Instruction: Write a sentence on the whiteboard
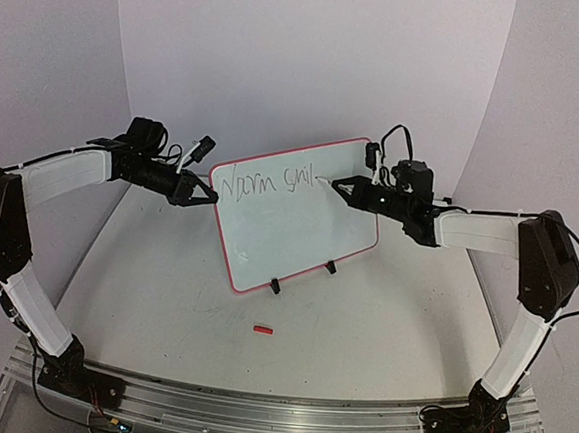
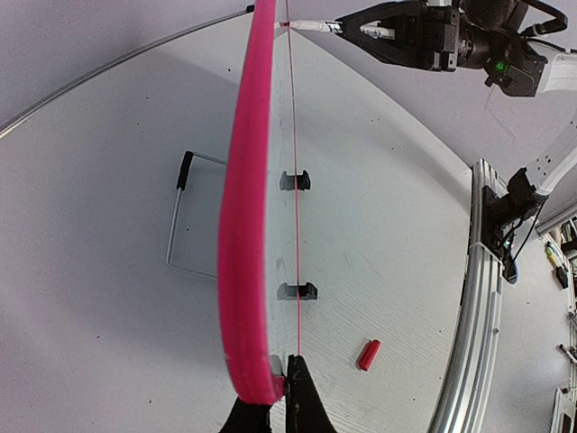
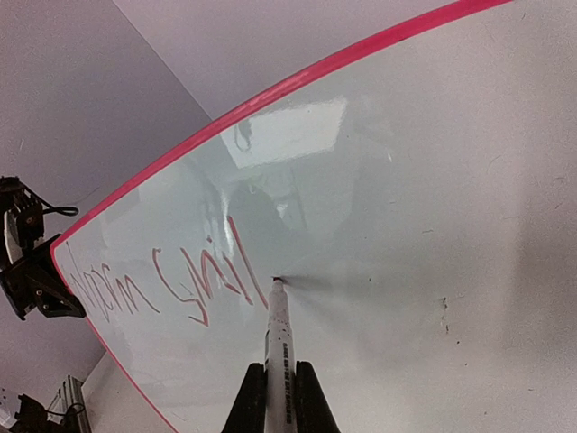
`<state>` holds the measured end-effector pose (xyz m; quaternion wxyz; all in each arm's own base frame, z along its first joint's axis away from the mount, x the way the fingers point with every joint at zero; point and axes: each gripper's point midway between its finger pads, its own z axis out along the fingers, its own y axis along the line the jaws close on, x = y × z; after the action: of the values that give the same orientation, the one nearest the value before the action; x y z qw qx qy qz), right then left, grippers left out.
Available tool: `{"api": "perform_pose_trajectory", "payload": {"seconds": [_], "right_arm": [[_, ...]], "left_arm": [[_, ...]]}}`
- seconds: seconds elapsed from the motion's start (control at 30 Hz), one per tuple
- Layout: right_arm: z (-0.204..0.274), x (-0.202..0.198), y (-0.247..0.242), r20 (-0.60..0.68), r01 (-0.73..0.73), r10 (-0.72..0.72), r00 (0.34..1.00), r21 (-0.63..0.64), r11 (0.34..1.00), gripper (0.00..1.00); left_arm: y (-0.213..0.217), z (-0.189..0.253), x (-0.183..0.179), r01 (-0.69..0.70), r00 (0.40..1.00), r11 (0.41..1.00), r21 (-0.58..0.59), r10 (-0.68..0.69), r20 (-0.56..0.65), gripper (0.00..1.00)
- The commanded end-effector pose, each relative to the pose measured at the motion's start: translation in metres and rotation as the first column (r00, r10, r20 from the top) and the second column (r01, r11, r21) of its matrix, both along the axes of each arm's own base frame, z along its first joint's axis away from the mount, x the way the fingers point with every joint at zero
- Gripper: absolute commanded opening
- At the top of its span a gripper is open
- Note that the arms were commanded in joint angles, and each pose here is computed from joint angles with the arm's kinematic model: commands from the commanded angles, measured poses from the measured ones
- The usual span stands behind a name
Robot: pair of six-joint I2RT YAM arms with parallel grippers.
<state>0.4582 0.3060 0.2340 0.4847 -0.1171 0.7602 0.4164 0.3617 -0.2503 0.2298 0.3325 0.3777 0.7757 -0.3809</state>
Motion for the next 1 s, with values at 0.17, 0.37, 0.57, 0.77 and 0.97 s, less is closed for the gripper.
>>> {"api": "perform_pose_trajectory", "payload": {"seconds": [0.17, 0.37, 0.57, 0.77, 0.97], "right_arm": [[0.026, 0.016, -0.006, 0.065, 0.073, -0.075, 0.995, 0.030, 0.997, 0.00], [0.034, 0.017, -0.005, 0.083, 0.066, -0.069, 0.994, 0.040, 0.997, 0.00], [0.038, 0.016, 0.003, 0.091, 0.021, -0.026, 0.996, 0.054, 0.998, 0.00], [0.028, 0.014, 0.009, 0.063, -0.012, 0.009, 0.998, 0.053, 0.999, 0.00], [0.017, 0.009, 0.007, 0.038, -0.018, 0.017, 0.999, 0.041, 0.999, 0.00]], "left_arm": [[0.003, -0.014, -0.002, 0.012, 0.998, 0.995, 0.101, -0.018, 0.058, 0.00], [0.003, -0.014, -0.002, 0.012, 0.998, 0.995, 0.101, -0.018, 0.057, 0.00], [0.003, -0.013, -0.002, 0.012, 0.998, 0.995, 0.099, -0.018, 0.060, 0.00], [0.003, -0.012, -0.003, 0.012, 0.998, 0.995, 0.099, -0.019, 0.061, 0.00], [0.003, -0.011, -0.003, 0.011, 0.998, 0.995, 0.099, -0.017, 0.063, 0.00]]}}
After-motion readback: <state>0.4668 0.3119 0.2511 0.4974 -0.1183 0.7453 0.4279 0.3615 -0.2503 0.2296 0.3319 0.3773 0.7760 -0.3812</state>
